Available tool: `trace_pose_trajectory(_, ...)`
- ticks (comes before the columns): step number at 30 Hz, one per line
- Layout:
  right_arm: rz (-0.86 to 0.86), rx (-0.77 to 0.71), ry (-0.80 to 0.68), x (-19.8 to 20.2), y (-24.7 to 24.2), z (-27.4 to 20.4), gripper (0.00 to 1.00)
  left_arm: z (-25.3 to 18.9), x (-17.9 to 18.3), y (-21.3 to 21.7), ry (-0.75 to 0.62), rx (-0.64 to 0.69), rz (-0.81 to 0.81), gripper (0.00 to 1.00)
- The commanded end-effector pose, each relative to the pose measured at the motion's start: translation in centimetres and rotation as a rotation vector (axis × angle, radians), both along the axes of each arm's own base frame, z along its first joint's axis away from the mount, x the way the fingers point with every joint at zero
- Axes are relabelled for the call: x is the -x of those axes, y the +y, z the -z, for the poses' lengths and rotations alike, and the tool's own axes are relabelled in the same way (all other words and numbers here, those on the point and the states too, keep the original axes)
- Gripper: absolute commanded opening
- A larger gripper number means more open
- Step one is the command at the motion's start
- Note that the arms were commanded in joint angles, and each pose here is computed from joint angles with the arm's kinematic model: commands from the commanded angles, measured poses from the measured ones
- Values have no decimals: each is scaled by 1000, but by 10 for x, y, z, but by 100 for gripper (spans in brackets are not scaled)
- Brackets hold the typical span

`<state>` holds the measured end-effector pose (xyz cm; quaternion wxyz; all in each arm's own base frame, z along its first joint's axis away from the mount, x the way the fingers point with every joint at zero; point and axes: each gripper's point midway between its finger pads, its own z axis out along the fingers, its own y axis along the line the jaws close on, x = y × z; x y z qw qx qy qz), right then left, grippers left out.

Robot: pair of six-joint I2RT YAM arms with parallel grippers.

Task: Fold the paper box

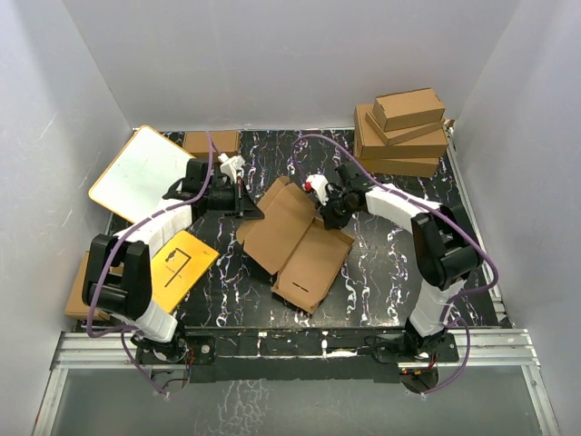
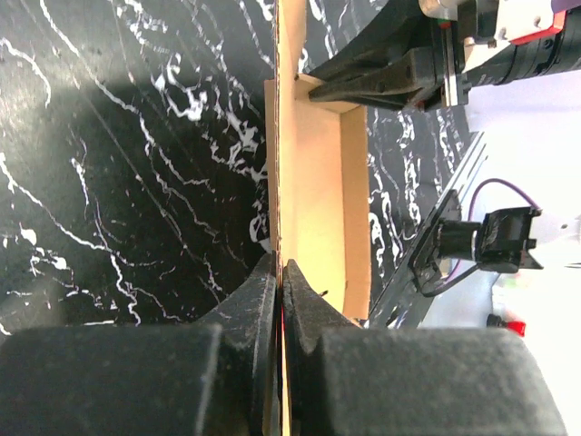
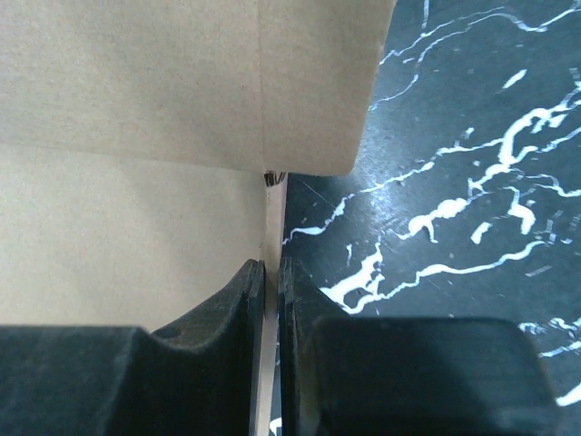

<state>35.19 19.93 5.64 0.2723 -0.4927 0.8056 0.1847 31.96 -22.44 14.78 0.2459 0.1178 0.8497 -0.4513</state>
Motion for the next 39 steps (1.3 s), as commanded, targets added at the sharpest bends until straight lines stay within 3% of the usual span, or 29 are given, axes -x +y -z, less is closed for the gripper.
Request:
trace_pose_trajectory(1, 27, 61, -38, -14, 1, 10, 14, 11, 5, 6, -3, -18, 16, 0)
trace_pose_trajectory(25, 22, 154, -65, -1, -22, 19, 25, 9, 0, 17, -74, -34, 6, 0)
trace_pose_trajectory(32, 40, 183, -87, -2, -29, 21, 23, 9, -1, 18, -72, -40, 4, 0)
trace_pose_trajectory(35, 56, 208, -101, -3, -32, 24, 9, 7, -2, 18, -72, -39, 3, 0)
trace_pose_trajectory(39, 75, 263, -123, -6, -34, 29, 8, 4, -2, 17, -71, -37, 0, 0)
